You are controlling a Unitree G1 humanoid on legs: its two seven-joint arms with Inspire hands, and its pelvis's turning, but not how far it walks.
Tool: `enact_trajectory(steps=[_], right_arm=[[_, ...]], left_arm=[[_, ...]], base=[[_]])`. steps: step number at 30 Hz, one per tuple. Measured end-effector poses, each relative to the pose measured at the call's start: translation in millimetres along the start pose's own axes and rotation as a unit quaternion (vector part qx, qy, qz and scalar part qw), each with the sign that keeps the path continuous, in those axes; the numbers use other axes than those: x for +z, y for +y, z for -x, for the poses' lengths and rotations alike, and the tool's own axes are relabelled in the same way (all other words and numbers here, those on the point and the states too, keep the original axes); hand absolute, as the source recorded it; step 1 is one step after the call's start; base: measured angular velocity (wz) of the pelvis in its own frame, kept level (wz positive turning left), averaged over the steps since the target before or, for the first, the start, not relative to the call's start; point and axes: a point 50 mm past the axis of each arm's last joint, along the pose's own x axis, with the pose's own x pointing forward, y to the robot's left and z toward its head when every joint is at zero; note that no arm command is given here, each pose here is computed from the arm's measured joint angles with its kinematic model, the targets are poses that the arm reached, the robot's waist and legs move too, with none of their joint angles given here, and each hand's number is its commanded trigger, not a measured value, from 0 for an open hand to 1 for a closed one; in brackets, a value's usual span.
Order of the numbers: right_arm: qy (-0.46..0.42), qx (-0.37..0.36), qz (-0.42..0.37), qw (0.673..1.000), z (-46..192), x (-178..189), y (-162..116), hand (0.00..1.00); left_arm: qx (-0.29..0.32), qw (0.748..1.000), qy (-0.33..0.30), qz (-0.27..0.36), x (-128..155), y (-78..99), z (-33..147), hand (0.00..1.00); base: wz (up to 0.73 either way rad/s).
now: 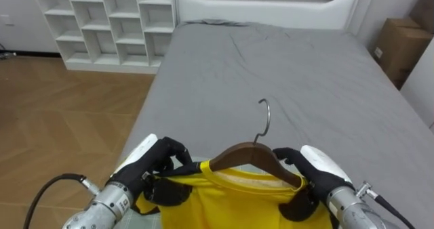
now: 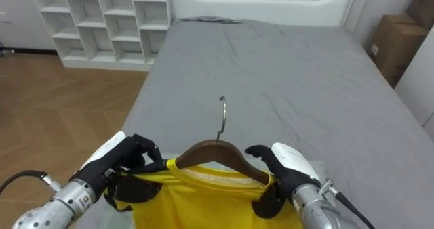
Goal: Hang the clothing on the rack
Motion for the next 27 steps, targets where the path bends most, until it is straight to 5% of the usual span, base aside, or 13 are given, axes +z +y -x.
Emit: enact_trajectory(steps=[27], right_arm=[[-0.008,0.003,0.007,1.000,0.5,0.9,1.3,1.00]], left_arm=[[0.001,1.000,-0.001,0.007,-1.3,3.3,1.2,1.00]], base=[[0.00]])
